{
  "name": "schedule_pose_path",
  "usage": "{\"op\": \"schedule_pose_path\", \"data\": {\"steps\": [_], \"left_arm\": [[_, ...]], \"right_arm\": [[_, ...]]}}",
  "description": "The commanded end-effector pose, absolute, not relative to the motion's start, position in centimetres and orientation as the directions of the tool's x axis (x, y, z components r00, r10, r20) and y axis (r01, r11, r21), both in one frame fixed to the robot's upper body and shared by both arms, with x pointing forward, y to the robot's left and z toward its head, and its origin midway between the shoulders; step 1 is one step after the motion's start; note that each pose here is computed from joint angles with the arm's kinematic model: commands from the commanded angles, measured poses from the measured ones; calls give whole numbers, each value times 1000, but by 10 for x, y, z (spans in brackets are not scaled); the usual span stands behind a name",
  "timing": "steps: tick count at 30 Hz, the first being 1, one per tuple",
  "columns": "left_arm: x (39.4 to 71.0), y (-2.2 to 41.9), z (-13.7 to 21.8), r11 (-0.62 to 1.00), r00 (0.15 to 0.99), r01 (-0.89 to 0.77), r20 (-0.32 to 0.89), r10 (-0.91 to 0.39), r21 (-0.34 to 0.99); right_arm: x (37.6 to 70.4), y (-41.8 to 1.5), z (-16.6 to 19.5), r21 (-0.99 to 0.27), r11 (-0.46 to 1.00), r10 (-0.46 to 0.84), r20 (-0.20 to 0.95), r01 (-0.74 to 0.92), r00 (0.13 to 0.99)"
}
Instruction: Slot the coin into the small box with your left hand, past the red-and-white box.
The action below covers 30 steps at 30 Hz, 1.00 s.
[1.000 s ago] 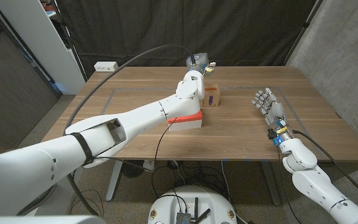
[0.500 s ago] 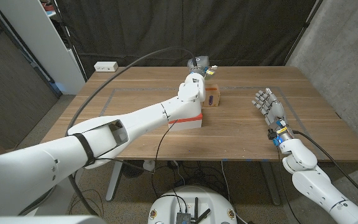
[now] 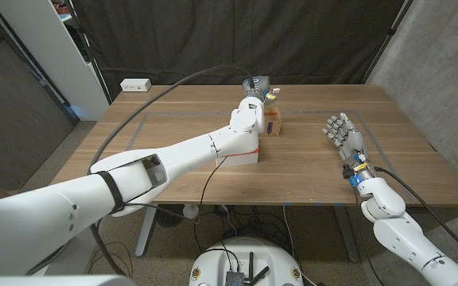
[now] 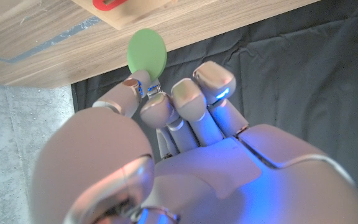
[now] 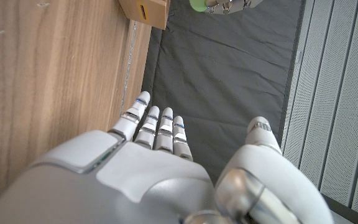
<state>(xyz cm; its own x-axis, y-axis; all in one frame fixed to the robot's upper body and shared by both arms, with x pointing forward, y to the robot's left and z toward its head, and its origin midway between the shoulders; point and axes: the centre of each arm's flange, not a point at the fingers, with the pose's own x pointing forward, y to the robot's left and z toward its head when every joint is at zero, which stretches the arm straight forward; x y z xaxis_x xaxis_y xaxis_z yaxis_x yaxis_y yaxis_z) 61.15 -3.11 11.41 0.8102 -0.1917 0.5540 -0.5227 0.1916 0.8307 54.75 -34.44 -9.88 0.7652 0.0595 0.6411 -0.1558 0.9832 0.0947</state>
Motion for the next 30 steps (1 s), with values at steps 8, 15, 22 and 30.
{"op": "schedule_pose_path", "data": {"steps": [8, 15, 22, 30], "left_arm": [[621, -40, 99, 162, 801, -528, 552, -231, 834], [624, -44, 95, 146, 787, -551, 570, -235, 822], [628, -45, 92, 160, 794, -541, 564, -229, 826], [633, -45, 89, 156, 798, -533, 556, -233, 831]], "right_arm": [[547, -347, -100, 101, 984, 50, 638, -148, 768], [548, -347, -101, 102, 984, 50, 635, -149, 771], [550, -346, -101, 101, 984, 52, 635, -149, 771], [551, -347, -101, 102, 984, 49, 632, -146, 773]]}}
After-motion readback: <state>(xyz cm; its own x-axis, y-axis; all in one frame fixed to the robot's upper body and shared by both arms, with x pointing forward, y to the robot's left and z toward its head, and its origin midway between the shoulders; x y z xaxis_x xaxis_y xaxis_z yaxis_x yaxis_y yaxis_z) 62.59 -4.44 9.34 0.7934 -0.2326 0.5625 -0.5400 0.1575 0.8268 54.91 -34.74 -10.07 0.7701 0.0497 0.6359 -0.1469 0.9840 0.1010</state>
